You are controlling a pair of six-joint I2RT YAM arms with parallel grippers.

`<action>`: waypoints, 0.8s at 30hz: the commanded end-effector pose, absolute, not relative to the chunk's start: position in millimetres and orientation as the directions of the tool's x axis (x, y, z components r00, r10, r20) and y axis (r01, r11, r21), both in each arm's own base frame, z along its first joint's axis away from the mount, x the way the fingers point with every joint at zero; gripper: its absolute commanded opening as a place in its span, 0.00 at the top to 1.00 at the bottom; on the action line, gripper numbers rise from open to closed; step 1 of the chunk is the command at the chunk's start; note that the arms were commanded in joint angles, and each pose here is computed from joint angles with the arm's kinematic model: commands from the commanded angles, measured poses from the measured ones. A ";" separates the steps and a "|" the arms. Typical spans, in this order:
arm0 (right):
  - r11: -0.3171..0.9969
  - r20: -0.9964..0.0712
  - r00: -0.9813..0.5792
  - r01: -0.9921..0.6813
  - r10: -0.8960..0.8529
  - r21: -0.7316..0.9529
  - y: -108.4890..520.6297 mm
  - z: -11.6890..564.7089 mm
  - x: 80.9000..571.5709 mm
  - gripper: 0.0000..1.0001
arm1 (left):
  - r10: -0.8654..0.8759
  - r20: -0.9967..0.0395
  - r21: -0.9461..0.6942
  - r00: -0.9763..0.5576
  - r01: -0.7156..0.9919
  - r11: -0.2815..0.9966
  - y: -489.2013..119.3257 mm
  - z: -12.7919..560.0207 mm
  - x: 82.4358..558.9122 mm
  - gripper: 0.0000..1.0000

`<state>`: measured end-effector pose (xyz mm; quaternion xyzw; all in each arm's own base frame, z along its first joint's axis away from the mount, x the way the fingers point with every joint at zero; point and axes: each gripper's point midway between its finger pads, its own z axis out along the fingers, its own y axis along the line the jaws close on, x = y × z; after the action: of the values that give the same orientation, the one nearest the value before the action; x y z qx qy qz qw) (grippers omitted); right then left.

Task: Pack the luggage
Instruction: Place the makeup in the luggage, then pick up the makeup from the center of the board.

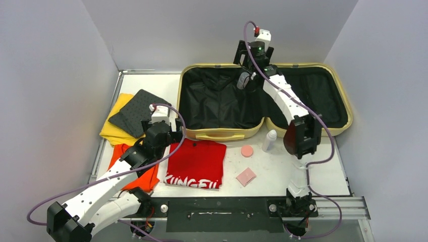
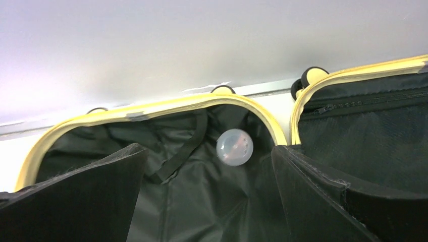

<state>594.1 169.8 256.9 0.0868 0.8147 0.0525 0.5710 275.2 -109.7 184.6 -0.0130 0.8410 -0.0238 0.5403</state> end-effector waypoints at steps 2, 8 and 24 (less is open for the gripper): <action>0.969 -0.952 -0.266 -0.152 0.149 0.194 225.9 328.3 518.2 0.01 | -0.095 -0.928 -0.107 -0.361 0.014 0.994 -114.4 210.3 278.6 0.05; 0.904 -0.939 -0.332 -0.422 -0.086 0.066 290.5 278.9 384.4 0.03 | -0.100 -0.926 -0.102 -0.363 -0.013 0.995 -109.7 209.4 275.9 0.05; 0.999 -0.878 -0.478 0.047 0.012 -0.012 108.7 224.5 261.9 0.05 | -0.090 -0.926 -0.075 -0.366 -0.055 0.996 -105.5 205.4 279.8 0.06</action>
<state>257.8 184.2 261.2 -0.1043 0.8277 0.1054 0.5413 272.6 -102.6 185.2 -0.0303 0.8393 -0.0087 0.5428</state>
